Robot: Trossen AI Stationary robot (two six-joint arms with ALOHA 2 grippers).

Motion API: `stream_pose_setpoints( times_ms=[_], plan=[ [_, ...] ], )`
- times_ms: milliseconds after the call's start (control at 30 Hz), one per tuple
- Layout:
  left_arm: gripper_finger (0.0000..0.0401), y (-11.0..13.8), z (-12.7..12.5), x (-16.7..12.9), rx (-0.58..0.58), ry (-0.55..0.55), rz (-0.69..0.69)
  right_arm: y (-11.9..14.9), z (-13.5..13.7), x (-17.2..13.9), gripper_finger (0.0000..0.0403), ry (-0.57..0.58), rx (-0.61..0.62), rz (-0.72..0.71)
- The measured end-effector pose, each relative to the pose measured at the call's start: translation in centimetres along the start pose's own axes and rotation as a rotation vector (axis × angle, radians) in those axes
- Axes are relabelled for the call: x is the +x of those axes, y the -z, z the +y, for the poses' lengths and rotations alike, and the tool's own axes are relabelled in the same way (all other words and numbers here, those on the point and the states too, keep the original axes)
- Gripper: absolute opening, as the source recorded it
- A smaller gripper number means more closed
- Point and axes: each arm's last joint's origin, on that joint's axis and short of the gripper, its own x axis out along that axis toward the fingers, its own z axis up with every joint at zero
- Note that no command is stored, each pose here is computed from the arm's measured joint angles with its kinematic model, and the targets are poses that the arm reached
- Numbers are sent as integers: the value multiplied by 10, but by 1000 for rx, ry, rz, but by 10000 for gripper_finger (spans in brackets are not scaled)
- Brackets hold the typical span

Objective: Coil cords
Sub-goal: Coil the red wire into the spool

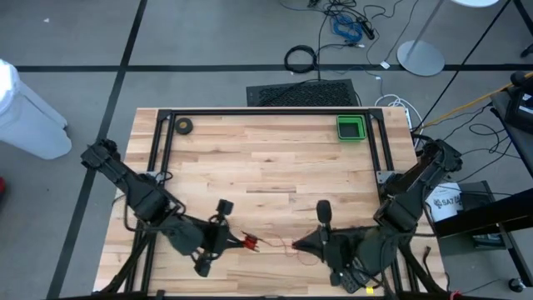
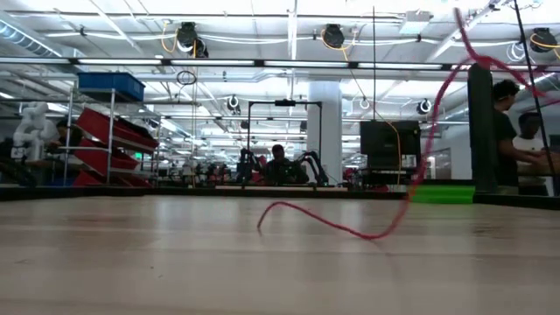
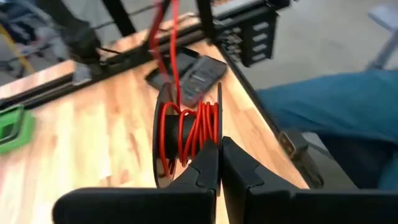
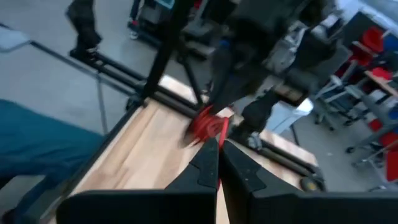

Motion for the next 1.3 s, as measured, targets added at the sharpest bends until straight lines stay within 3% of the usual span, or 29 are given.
stream_pose_setpoints(
  times_ms=[233, 467, 767, 1300],
  plan=[
    [8, -1, 7, 23, 45, 122, -11, 0, -24, 16, 0, 63, -23, -19],
    [8, -2, 12, 42, 129, 205, -34, 6, -48, 35, 0, -34, 31, -32],
    [8, -5, 4, 58, 313, 304, -130, 15, -56, 61, 0, -97, 47, -39],
    [8, -18, -3, 54, 433, 280, -286, 24, -58, 80, 0, -145, 85, -28]
  ],
)
